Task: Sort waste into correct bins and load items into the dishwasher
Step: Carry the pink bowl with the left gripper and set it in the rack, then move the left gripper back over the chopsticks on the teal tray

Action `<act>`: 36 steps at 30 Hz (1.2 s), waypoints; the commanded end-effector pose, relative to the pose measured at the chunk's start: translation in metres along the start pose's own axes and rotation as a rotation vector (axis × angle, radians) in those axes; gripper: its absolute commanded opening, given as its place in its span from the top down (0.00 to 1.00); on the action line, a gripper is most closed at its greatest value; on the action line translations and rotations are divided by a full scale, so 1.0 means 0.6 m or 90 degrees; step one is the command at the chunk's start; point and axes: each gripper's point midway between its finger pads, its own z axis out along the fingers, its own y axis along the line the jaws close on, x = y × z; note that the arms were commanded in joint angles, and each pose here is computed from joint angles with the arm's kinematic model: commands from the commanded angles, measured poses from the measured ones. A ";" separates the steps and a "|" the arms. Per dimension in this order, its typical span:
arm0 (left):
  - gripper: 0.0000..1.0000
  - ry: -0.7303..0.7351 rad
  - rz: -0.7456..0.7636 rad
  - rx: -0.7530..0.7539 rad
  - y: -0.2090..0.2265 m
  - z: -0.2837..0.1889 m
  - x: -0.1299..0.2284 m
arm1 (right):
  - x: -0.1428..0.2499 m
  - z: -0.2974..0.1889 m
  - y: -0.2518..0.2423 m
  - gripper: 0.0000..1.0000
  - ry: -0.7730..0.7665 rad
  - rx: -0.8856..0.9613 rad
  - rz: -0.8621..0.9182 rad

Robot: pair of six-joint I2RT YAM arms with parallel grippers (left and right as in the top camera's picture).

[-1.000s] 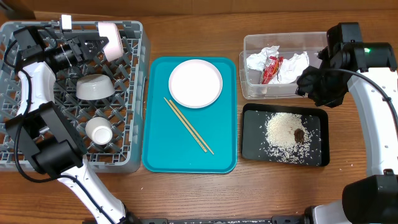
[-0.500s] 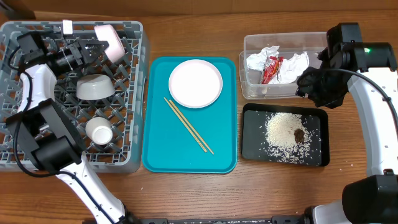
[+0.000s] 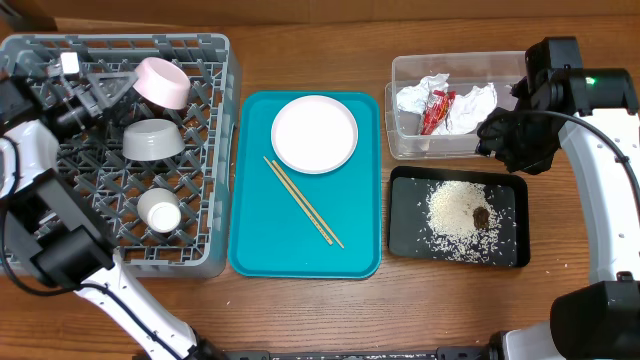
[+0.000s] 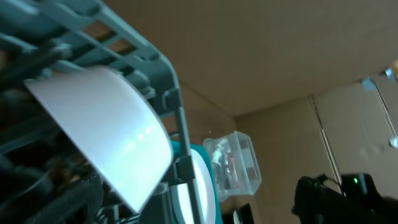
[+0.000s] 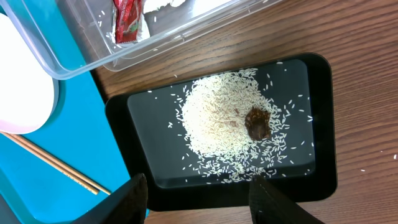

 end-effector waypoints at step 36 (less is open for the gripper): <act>0.00 0.264 -0.067 -0.754 -0.169 0.185 0.469 | -0.007 -0.021 0.042 0.30 -0.032 -0.065 -0.102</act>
